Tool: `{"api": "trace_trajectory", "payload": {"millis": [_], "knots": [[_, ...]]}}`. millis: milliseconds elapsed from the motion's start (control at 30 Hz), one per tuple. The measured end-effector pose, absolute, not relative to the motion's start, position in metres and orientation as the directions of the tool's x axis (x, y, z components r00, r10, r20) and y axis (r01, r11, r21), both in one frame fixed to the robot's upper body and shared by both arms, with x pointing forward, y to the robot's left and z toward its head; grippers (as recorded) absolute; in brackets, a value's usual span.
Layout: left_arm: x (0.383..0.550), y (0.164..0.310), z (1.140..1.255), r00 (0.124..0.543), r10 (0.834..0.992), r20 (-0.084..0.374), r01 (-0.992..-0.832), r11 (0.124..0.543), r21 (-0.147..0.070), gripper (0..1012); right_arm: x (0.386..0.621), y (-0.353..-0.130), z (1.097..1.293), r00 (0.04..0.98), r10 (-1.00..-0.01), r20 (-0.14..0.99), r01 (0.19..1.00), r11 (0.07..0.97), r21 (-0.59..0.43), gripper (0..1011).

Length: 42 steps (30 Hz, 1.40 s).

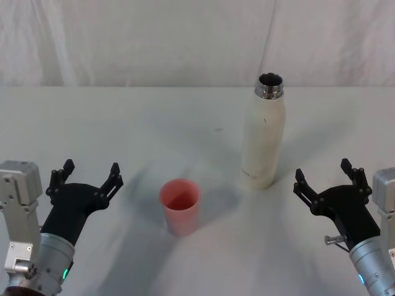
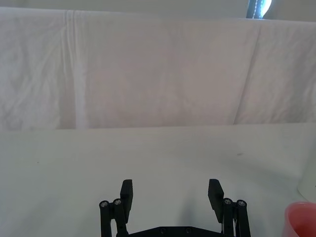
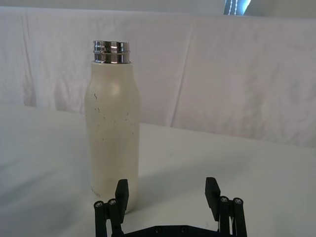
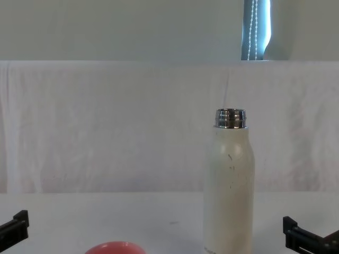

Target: Grasp the thermos with one hand and pour water into the cup lid.

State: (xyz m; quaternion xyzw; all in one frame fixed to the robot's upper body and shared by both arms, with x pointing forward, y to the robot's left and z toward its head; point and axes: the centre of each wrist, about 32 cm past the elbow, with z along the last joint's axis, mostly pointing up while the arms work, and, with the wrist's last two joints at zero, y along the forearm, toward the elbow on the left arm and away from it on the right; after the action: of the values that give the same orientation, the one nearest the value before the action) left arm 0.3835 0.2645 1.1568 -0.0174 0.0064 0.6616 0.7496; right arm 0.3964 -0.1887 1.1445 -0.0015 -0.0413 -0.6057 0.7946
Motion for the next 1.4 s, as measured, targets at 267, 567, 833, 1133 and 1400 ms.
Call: {"api": "trace_trajectory", "payload": {"millis": [267, 567, 833, 1133, 1400], "knots": [[0.3835, 0.2645, 1.1568, 0.125, 0.992, -0.033, -0.992, 0.124, -0.018, 1001, 0.3964, -0.1887, 1.1445, 0.263, -0.963, 0.067, 0.963, 0.266, 0.048, 1001], [0.3835, 0.2645, 1.1568, 0.124, 0.992, -0.033, -0.992, 0.124, -0.018, 1001, 0.3964, -0.1887, 1.1445, 0.263, -0.963, 0.067, 0.963, 0.266, 0.048, 1001], [0.3835, 0.2645, 1.1568, 0.125, 0.992, -0.033, -0.992, 0.124, -0.018, 1001, 0.3964, -0.1887, 1.1445, 0.263, -0.963, 0.067, 0.963, 0.266, 0.048, 1001], [0.3835, 0.2645, 1.1568, 0.125, 0.992, -0.033, -0.992, 0.124, -0.018, 1001, 0.3964, -0.1887, 1.1445, 0.263, -0.963, 0.068, 0.963, 0.266, 0.048, 1001], [0.3835, 0.2645, 1.1568, 0.124, 0.992, -0.033, -0.992, 0.124, -0.018, 1001, 0.3964, -0.1887, 1.1445, 0.263, -0.963, 0.067, 0.963, 0.266, 0.048, 1001]]}}
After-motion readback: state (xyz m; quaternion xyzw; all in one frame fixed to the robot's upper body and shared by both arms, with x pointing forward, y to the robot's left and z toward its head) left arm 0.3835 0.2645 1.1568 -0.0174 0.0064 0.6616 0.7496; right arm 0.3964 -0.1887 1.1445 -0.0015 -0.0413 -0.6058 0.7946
